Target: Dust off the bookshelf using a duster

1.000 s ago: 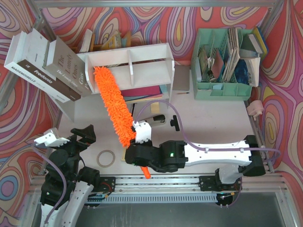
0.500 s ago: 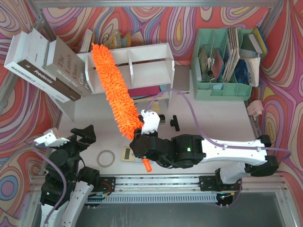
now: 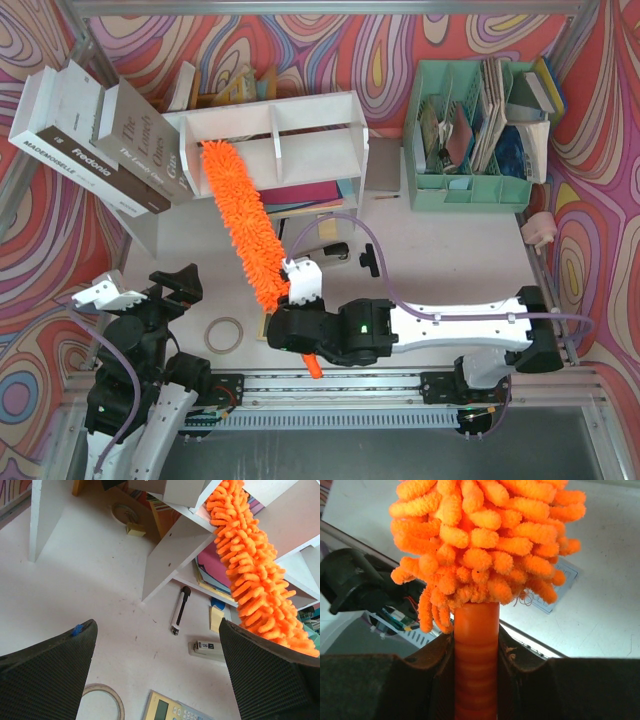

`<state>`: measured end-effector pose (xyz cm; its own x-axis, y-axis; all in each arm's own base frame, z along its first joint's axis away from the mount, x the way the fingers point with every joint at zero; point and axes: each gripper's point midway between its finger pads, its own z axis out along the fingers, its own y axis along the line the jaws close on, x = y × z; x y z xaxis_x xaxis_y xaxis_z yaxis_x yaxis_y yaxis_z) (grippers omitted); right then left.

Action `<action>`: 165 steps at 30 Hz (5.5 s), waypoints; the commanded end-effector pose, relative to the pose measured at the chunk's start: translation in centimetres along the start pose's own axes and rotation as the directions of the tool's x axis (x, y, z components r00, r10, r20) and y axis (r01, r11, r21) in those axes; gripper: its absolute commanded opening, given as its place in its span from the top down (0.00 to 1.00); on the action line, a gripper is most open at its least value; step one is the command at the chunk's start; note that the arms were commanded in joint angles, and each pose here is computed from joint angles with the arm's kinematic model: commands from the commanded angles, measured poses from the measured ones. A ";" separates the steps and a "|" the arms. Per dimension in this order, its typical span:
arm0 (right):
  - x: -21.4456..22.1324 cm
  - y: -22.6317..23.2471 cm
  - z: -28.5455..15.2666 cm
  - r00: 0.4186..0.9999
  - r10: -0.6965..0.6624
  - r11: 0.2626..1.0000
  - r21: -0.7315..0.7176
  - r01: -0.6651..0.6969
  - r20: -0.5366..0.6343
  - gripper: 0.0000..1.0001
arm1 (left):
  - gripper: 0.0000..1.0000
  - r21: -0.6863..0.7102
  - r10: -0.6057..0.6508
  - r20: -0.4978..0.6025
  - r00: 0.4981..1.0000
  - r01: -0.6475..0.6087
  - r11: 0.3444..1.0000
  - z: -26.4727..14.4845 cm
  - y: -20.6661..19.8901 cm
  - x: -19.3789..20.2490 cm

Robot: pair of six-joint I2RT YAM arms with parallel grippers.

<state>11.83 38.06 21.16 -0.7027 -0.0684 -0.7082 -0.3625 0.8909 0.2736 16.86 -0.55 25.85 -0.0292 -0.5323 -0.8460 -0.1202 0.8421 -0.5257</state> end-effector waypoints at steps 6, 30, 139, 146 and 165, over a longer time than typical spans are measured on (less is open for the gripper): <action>-8.3 1.7 -5.5 0.973 0.083 0.991 -0.122 -0.057 0.216 1.00 | 0.02 -0.016 0.006 -0.006 1.000 -0.006 1.000 0.2 0.4 0.4; -1.2 -6.2 -5.4 0.997 -0.075 0.997 0.027 0.075 0.031 1.00 | 0.02 -0.019 0.005 -0.003 1.000 -0.005 1.000 0.2 0.4 0.4; -0.8 -9.8 -3.1 0.957 0.074 0.990 0.093 -0.103 0.280 1.00 | 0.02 -0.029 0.017 -0.035 0.999 -0.018 0.999 0.8 0.3 0.9; 0.8 -17.5 -5.7 0.928 0.195 0.940 0.210 -0.269 0.318 1.00 | 0.02 -0.027 0.021 -0.043 0.999 -0.022 0.999 0.9 0.2 1.1; -0.4 -11.8 -3.5 0.948 0.122 0.976 0.138 -0.169 0.294 1.00 | 0.02 -0.031 0.024 -0.043 0.999 -0.025 0.999 0.9 0.3 1.1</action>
<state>12.60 26.26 17.29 -0.6216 0.0717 -0.7801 -0.1986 0.9489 0.2455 17.42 -0.68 25.15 -0.0611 -0.5216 -0.8510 -0.1437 0.8483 -0.5096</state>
